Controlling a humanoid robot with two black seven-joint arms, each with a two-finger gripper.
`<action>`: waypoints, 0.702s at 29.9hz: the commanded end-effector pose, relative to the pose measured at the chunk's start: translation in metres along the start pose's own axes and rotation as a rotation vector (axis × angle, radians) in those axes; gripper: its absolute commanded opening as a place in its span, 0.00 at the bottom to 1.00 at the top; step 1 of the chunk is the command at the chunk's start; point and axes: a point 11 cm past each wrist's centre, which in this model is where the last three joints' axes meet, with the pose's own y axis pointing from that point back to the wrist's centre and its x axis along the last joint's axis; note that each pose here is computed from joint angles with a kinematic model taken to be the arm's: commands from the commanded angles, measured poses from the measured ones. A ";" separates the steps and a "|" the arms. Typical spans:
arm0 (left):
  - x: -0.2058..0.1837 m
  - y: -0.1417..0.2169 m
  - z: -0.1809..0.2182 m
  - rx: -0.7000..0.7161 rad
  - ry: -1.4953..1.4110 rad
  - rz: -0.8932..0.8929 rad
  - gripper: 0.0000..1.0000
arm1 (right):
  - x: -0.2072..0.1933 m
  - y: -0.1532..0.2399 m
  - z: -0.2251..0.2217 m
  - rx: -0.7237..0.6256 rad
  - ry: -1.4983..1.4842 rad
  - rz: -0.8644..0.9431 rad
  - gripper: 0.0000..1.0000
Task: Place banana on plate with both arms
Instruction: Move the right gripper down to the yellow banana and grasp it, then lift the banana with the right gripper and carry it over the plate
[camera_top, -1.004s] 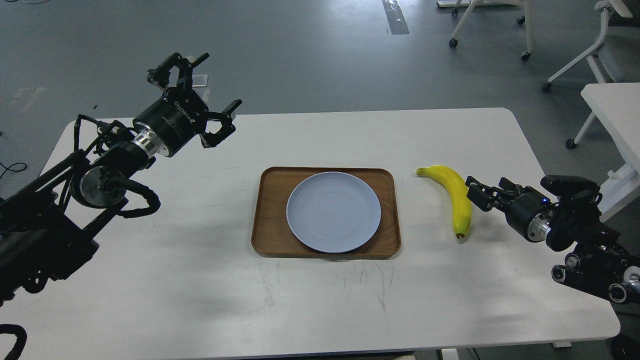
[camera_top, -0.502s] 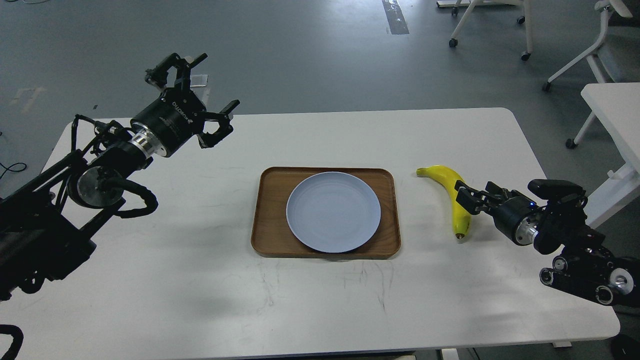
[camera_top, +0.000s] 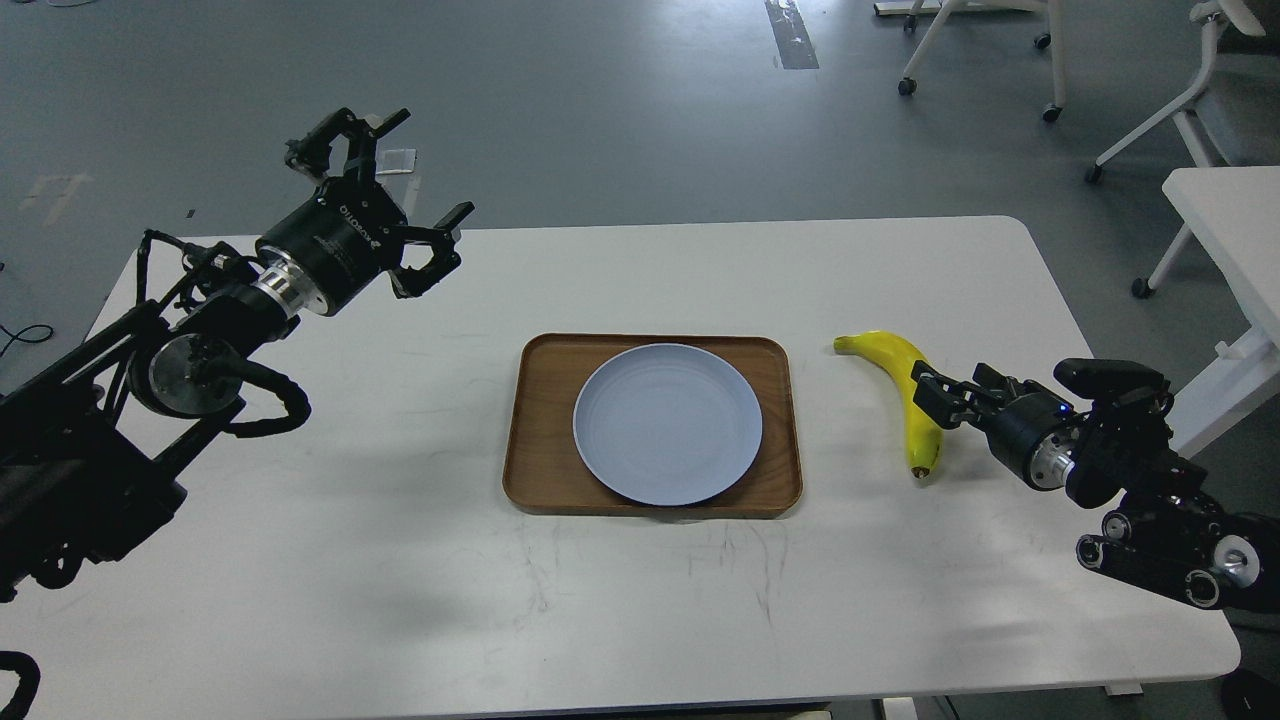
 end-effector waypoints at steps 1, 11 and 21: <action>0.001 0.001 0.000 0.002 -0.009 0.001 0.98 | -0.005 -0.001 -0.003 0.008 0.006 -0.014 0.82; 0.001 0.001 -0.001 0.005 -0.018 0.003 0.98 | -0.020 -0.005 -0.005 0.008 0.024 -0.041 0.66; 0.004 0.003 -0.002 -0.002 -0.017 0.009 0.98 | -0.025 -0.012 -0.023 0.048 0.015 -0.041 0.29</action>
